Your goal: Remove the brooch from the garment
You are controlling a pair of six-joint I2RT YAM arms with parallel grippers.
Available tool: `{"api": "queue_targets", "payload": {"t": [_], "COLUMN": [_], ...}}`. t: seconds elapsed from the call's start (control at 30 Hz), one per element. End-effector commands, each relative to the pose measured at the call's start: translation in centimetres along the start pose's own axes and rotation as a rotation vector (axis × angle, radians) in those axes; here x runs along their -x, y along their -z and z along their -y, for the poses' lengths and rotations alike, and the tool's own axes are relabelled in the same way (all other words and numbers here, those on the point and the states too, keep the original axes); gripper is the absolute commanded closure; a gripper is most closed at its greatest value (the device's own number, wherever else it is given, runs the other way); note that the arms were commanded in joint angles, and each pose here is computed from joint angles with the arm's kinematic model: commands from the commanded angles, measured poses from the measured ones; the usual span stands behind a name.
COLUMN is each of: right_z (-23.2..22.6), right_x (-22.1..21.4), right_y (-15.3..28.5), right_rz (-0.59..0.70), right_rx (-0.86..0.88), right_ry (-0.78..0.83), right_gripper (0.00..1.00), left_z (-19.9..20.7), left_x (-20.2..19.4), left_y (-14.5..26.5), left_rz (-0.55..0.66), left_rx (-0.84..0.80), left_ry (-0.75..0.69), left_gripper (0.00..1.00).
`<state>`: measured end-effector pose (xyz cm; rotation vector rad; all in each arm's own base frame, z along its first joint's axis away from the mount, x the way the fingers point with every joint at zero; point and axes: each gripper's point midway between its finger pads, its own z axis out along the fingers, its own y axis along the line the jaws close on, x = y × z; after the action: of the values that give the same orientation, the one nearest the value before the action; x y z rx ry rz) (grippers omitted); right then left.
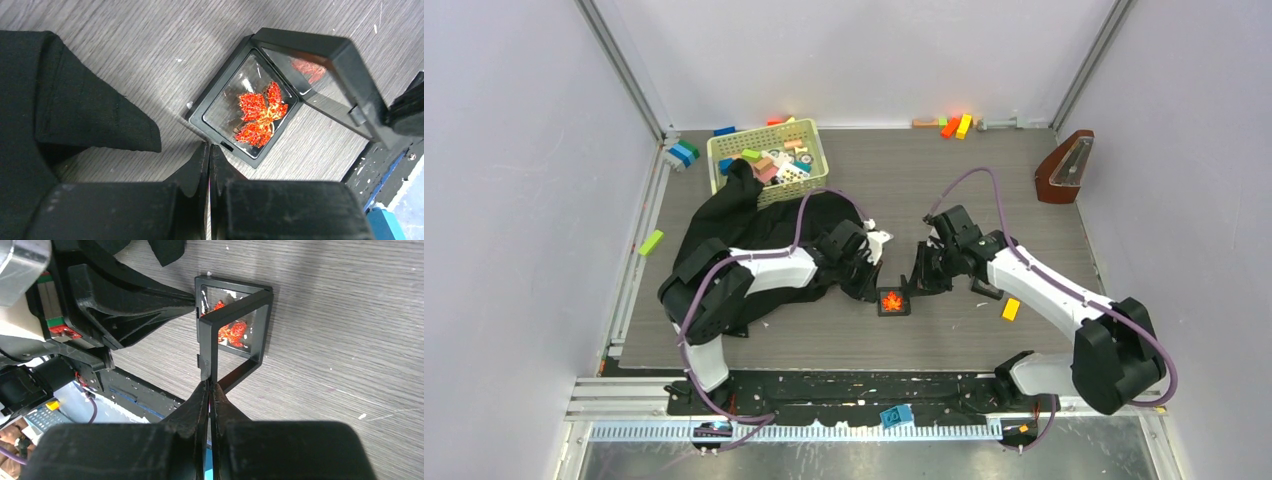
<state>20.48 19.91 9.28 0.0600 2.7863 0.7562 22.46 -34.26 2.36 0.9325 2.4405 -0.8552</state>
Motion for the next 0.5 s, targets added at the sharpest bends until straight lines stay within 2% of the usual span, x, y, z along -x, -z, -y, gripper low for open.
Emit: {"api": "queue_targets", "payload": {"t": [0.0,0.3,0.47], "right_z": [-0.2,-0.8,-1.1], "right_x": [0.3,0.3,0.0], "right_y": [-1.0,-3.4,-4.0], "right_rz": [-0.005,-0.034,-0.029], "right_rx": [0.024,0.017,-0.023], "right_ry": [-0.003,-0.009,0.028], "right_gripper": [0.92,0.91,0.87], "left_z": [0.7,1.5,0.7], "left_x": [-1.0,-0.5,0.3], "left_y": [-0.6,-0.7,0.5], "left_rz": [-0.048,-0.026,0.019], "left_rx": [-0.032,-0.074,-0.014], "left_ry": [0.021,0.024,0.021], "left_gripper": [1.0,1.0,0.99]}}
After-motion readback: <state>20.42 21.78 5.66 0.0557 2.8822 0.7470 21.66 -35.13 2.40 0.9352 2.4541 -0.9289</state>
